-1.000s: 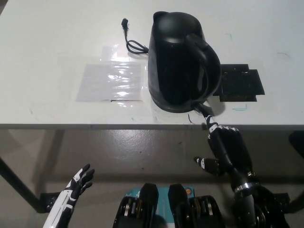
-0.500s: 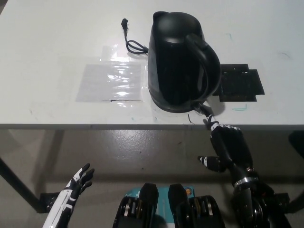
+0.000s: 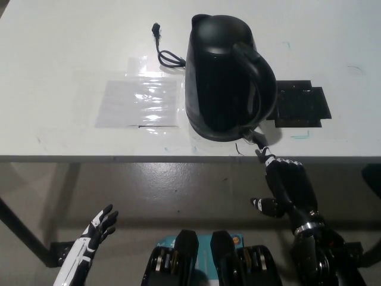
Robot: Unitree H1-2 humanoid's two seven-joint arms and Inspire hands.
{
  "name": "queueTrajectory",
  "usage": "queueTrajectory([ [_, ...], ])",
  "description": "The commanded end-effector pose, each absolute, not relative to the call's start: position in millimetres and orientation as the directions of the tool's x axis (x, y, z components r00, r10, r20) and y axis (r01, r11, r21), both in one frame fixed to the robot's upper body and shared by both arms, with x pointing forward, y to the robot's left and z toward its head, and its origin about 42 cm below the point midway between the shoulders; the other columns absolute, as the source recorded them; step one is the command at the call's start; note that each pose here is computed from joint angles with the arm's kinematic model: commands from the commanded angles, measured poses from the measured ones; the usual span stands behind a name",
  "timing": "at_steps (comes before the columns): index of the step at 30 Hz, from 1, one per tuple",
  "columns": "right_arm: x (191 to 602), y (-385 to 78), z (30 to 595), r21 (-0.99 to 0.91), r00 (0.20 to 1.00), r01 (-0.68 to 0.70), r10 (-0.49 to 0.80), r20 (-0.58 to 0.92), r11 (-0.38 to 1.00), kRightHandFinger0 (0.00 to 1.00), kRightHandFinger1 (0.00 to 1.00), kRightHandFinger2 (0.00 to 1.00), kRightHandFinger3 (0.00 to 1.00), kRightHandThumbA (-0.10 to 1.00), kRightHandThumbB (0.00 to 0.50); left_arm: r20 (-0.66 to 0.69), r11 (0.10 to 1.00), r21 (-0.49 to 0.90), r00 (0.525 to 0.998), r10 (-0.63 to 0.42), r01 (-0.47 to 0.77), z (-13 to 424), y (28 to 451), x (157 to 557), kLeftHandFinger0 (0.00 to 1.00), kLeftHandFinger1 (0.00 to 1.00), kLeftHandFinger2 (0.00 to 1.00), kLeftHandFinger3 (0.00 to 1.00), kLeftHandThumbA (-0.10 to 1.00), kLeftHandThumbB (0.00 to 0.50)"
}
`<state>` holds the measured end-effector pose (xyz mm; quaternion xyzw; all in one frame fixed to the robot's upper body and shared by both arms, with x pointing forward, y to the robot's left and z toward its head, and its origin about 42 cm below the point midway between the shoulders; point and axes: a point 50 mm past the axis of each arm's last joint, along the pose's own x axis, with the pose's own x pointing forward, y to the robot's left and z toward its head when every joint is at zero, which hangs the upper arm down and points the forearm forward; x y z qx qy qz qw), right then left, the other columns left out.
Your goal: A kettle is kept at the center of the table close to the robot and the robot uses its right index finger to press downwards on the transparent start boiling button
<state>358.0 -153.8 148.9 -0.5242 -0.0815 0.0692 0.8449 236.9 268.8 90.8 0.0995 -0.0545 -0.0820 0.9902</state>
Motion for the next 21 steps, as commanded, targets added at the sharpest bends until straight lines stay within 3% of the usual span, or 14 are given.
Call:
queueTrajectory([
  [1,369.6,-148.2,162.9,-0.897,0.972,-0.016,0.218,0.09,0.441,0.0,0.0,0.0,1.0,1.0,0.213,0.15,0.962,0.226,0.97,-0.191,0.155,102.7,272.3,237.5,1.0,1.0,1.0,1.0,1.0,0.375],
  [4,371.1,-147.1,162.9,-0.901,0.972,-0.013,0.218,0.092,0.435,0.0,0.0,0.0,1.0,0.99,0.215,0.162,0.958,0.241,0.967,-0.195,0.153,102.3,272.4,238.0,1.0,1.0,1.0,1.0,1.0,0.363],
  [9,374.6,-144.8,164.4,-0.905,0.972,-0.01,0.218,0.092,0.426,0.0,0.0,0.0,1.0,0.98,0.215,0.151,0.96,0.232,0.969,-0.193,0.155,102.4,271.7,238.5,1.0,1.0,1.0,1.0,1.0,0.393],
  [10,375.1,-144.3,164.8,-0.906,0.971,-0.008,0.219,0.094,0.423,0.0,0.0,0.0,1.0,0.98,0.215,0.159,0.96,0.228,0.967,-0.2,0.161,102.5,271.7,238.4,1.0,1.0,1.0,1.0,1.0,0.375],
  [18,375.2,-144.6,166.6,-0.913,0.973,-0.001,0.212,0.094,0.409,0.0,0.0,0.0,1.0,1.0,0.213,0.163,0.957,0.238,0.965,-0.207,0.165,100.0,270.8,239.6,1.0,1.0,1.0,1.0,1.0,0.376],
  [19,376.0,-143.7,167.7,-0.912,0.972,0.003,0.211,0.099,0.41,0.0,0.0,0.0,1.0,1.0,0.208,0.153,0.958,0.239,0.967,-0.202,0.162,100.2,271.2,240.0,1.0,1.0,1.0,1.0,1.0,0.402],
  [21,376.6,-143.6,167.6,-0.91,0.971,0.008,0.213,0.106,0.413,0.0,0.0,0.0,1.0,1.0,0.207,0.145,0.958,0.239,0.969,-0.198,0.16,101.3,271.1,239.8,1.0,1.0,1.0,1.0,1.0,0.405],
])
